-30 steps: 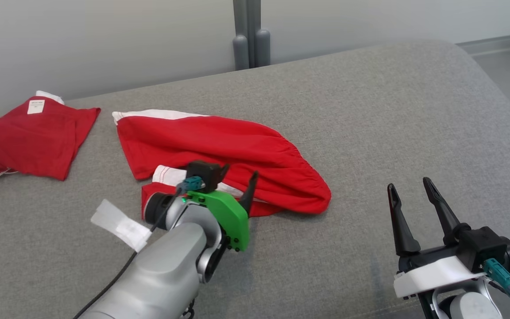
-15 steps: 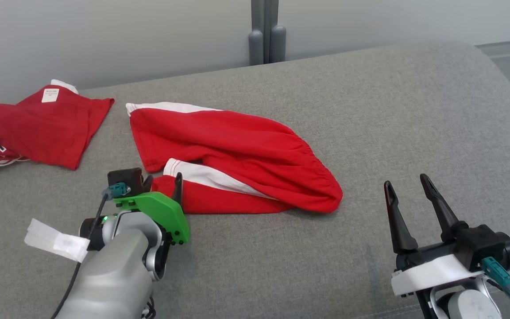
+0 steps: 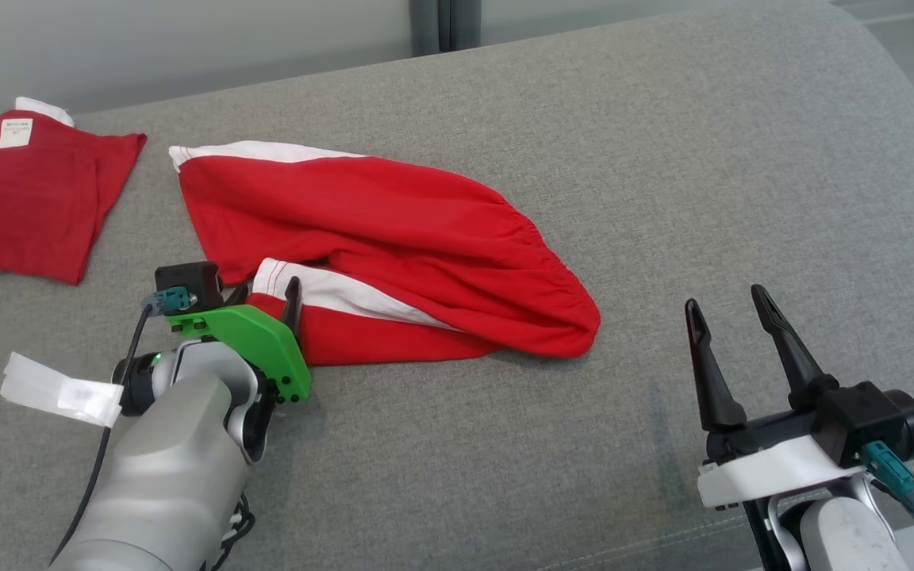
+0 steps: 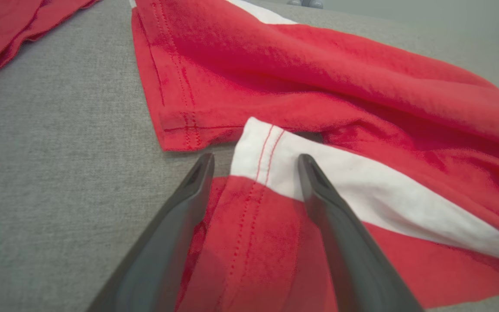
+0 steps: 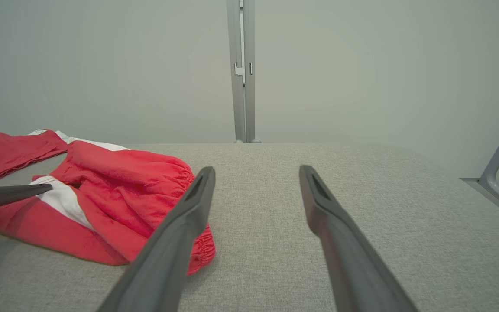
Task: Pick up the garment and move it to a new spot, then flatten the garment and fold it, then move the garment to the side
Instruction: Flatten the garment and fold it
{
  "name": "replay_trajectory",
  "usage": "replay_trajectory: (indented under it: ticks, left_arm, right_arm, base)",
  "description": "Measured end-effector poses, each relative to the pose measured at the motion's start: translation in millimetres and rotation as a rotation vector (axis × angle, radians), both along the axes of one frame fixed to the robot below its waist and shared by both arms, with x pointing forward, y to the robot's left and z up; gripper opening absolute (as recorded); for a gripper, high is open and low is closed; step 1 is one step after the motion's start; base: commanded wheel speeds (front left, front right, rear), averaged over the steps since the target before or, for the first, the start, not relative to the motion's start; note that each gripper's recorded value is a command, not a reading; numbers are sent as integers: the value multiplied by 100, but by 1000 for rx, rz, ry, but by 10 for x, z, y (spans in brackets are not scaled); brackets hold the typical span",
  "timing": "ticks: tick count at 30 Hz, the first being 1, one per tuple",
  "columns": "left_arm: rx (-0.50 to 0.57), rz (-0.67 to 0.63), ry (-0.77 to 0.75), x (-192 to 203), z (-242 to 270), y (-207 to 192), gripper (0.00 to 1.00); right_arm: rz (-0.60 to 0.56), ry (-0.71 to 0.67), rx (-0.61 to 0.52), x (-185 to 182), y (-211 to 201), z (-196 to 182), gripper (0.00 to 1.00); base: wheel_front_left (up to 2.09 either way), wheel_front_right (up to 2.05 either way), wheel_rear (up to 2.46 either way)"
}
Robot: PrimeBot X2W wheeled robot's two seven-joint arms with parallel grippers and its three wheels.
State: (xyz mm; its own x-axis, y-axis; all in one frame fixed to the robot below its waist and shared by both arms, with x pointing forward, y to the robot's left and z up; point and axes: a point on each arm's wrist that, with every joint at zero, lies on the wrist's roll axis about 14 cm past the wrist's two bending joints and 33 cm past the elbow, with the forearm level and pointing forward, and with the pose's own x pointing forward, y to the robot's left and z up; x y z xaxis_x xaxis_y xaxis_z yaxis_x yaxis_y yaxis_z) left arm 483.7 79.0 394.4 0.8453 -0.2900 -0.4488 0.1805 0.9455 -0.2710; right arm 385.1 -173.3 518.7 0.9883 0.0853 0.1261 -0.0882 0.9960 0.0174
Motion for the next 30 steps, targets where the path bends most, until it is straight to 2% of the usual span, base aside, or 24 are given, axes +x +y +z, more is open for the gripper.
replay_trajectory:
  ticks: [6, 9, 10, 12, 13, 15, 21, 30]
  left_arm:
    - [-8, -29, 45, -6, -83, -54, 100]
    - [-25, -32, 24, 38, -19, -88, 51]
    - [-31, -33, 14, 55, 11, -98, 44]
    - [-35, -33, 5, 64, 32, -101, 23]
    - [-40, -37, 1, 60, 44, -108, 23]
    - [-44, -38, -5, 49, 64, -105, 0]
    - [-52, -54, -11, -72, 84, -108, 0]
    - [-75, -44, -110, -132, 348, -3, 0]
  right_arm:
    - [0, 4, -1, 42, -1, -18, 100]
    - [3, 0, -1, 59, 8, -5, 100]
    - [3, -1, -1, 62, 8, -5, 100]
    - [3, -1, 0, 65, 6, -3, 100]
    - [3, -2, 0, 69, 5, -1, 100]
    - [3, -5, 0, 75, 4, 6, 100]
    - [26, -18, 9, 102, 82, 45, 100]
    - [61, -34, 19, 102, 203, 96, 100]
  base:
    - [0, 0, 0]
    - [0, 0, 0]
    - [0, 0, 0]
    - [0, 0, 0]
    - [0, 0, 0]
    - [0, 0, 0]
    - [0, 0, 0]
    - [0, 0, 0]
